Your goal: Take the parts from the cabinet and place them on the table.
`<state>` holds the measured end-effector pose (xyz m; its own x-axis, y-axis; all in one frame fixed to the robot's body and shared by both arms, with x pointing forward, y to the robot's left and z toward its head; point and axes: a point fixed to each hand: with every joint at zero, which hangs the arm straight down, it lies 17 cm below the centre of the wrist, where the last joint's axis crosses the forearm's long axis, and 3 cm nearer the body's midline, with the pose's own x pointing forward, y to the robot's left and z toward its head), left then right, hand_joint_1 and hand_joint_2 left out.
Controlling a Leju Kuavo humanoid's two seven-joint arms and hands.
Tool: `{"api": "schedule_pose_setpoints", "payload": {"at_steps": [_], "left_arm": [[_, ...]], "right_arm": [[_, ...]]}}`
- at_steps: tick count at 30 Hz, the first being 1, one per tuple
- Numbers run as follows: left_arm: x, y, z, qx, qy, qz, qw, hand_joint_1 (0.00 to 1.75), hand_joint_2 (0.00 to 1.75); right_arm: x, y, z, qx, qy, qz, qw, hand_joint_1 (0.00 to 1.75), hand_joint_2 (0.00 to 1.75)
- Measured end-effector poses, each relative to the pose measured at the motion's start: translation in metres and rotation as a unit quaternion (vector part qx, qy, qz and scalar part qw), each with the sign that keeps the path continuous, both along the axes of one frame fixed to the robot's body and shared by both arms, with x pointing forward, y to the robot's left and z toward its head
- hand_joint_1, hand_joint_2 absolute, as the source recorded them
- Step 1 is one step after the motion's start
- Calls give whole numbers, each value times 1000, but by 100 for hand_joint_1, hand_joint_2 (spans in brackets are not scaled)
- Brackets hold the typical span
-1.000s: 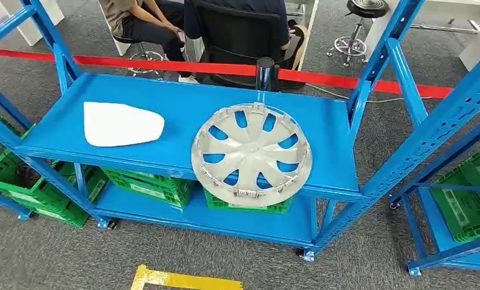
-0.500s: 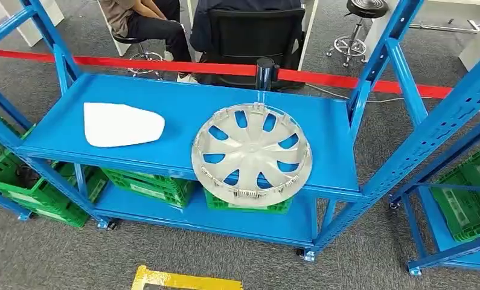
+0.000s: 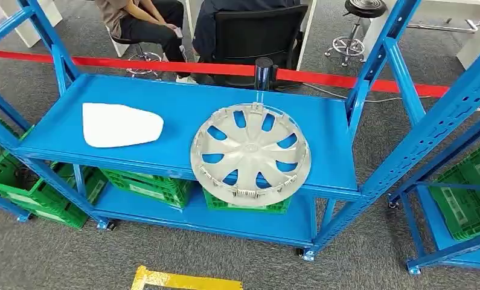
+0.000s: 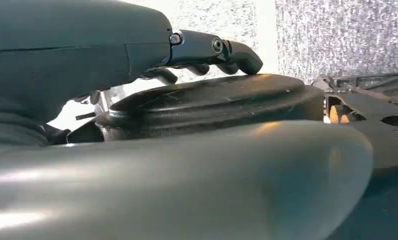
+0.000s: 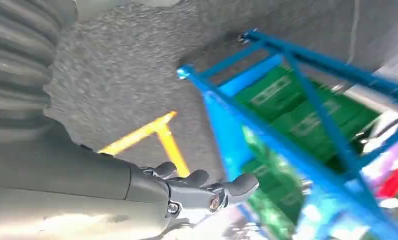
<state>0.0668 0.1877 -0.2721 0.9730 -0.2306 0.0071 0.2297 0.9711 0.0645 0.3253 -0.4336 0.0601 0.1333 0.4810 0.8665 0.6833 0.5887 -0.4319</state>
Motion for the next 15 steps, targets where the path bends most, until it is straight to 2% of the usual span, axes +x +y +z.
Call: {"api": "schedule_pose_setpoints", "payload": {"at_steps": [4,8,15], "left_arm": [[-2,1,0,3,5,1,1000,0,0],[-3,4,0,6,9,-3,1000,0,0],[-3,8,-1,9,10,-4,1000,0,0]], "right_arm": [[19,39,48,-83,2,48,995,0,175],[33,87,116,-199,-14,73,977,0,175],[26,132,182,-219,-91,104,966,0,175]]}}
